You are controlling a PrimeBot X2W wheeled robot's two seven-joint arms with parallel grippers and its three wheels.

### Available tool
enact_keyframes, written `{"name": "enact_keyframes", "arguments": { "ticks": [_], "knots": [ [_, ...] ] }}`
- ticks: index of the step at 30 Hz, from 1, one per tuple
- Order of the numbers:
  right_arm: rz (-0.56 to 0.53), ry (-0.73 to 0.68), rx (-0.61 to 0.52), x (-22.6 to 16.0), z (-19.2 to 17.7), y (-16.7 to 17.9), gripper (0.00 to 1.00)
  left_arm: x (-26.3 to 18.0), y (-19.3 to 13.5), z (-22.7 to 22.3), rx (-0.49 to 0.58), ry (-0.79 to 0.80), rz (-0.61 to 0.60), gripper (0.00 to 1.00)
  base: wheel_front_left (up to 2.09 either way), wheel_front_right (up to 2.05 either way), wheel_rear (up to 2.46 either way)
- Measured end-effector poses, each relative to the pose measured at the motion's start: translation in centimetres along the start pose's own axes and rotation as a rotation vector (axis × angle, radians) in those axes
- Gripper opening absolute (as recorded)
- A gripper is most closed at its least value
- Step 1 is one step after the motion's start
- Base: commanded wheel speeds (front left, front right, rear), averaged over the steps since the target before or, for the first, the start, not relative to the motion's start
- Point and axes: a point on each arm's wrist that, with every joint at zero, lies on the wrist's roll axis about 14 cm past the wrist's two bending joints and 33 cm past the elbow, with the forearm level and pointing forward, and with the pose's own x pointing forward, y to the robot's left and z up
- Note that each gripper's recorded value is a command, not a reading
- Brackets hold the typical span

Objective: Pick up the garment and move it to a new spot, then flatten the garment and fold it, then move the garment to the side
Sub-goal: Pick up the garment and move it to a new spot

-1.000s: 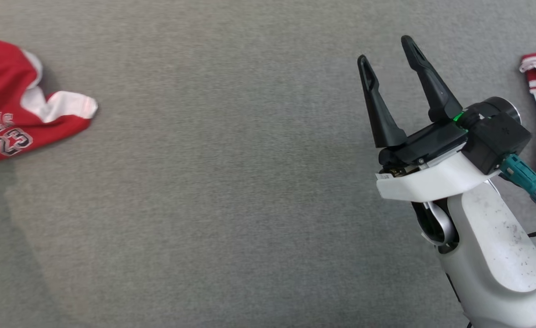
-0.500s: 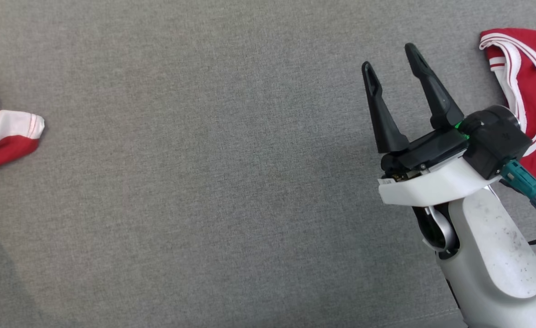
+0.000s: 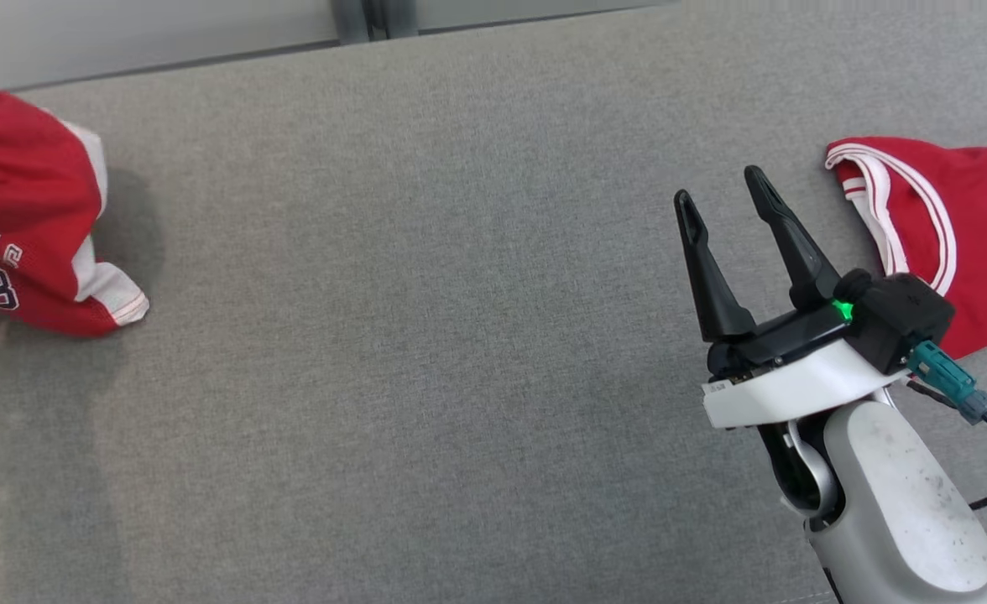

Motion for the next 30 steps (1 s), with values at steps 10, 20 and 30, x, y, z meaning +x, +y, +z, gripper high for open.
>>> {"name": "enact_keyframes", "arguments": {
  "ticks": [10,20,30],
  "knots": [
    [-0.042,-0.072,-0.021,-3.4,4.2,-0.3,1.00,-5.7,-8.8,10.2,0.168,-0.280,-0.238,0.00,0.00,0.00,0.00],
    [-0.121,-0.128,-0.073,-6.9,7.4,-2.5,1.00,-11.5,-23.4,9.4,0.253,-0.360,-0.577,0.00,0.00,0.00,0.00],
    [-0.200,-0.115,-0.093,-9.1,7.5,-4.6,1.00,-12.2,-33.9,-1.2,0.300,-0.197,-0.794,0.00,0.00,0.00,0.00]
  ]
}}
